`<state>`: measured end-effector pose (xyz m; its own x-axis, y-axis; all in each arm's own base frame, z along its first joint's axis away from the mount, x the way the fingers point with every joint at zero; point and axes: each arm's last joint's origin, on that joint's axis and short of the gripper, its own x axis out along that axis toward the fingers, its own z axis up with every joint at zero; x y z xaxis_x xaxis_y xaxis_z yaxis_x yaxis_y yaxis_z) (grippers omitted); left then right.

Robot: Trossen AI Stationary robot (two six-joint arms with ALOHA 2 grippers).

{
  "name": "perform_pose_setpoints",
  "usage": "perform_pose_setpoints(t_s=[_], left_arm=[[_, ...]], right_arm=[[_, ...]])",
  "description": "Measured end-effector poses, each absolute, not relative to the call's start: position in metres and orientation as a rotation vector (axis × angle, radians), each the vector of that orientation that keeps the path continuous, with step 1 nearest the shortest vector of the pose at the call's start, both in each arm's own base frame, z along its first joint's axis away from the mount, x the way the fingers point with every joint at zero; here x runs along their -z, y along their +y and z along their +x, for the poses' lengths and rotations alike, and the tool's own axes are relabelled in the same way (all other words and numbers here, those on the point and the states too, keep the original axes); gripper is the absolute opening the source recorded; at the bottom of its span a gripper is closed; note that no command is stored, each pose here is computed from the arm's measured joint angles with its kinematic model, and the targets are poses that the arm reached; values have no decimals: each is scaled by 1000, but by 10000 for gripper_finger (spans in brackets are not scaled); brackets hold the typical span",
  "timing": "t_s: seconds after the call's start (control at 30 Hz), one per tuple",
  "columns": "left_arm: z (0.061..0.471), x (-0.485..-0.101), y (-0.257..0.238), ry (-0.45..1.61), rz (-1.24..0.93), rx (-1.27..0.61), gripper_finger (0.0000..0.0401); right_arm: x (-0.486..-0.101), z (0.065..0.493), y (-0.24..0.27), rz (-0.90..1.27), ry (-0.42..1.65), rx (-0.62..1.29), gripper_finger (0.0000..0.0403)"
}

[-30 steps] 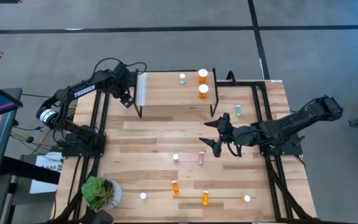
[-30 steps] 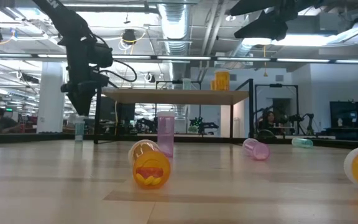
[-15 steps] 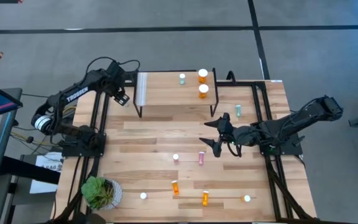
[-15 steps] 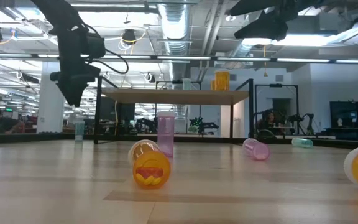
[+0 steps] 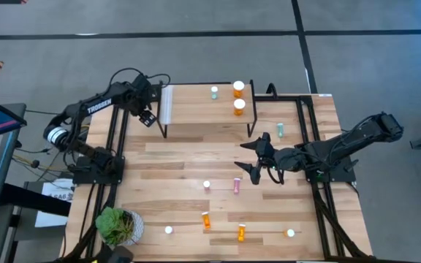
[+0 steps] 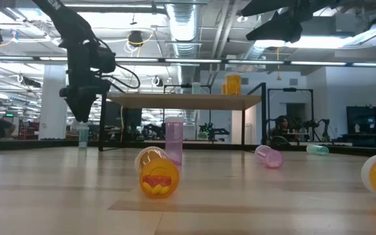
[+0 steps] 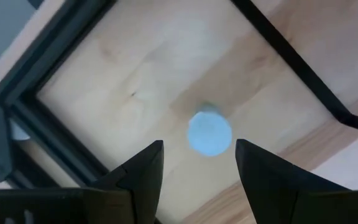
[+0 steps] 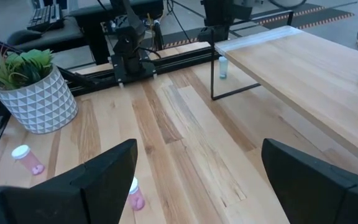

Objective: Pick and place medicine bottles onto shelf by color
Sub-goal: Put the left small blue pill bottle on the shelf aligned with the other small blue pill bottle

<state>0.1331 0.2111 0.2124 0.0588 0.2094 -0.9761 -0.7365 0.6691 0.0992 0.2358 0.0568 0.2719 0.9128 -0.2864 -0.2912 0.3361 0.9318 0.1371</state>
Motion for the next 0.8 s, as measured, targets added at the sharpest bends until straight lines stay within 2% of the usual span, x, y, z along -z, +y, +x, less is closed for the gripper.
perform_pose_setpoints(t_s=[0.8], left_arm=[[141, -208, 210, 1327, -506, -754, 187]], right_arm=[[-272, 236, 57, 185, 272, 322, 364]])
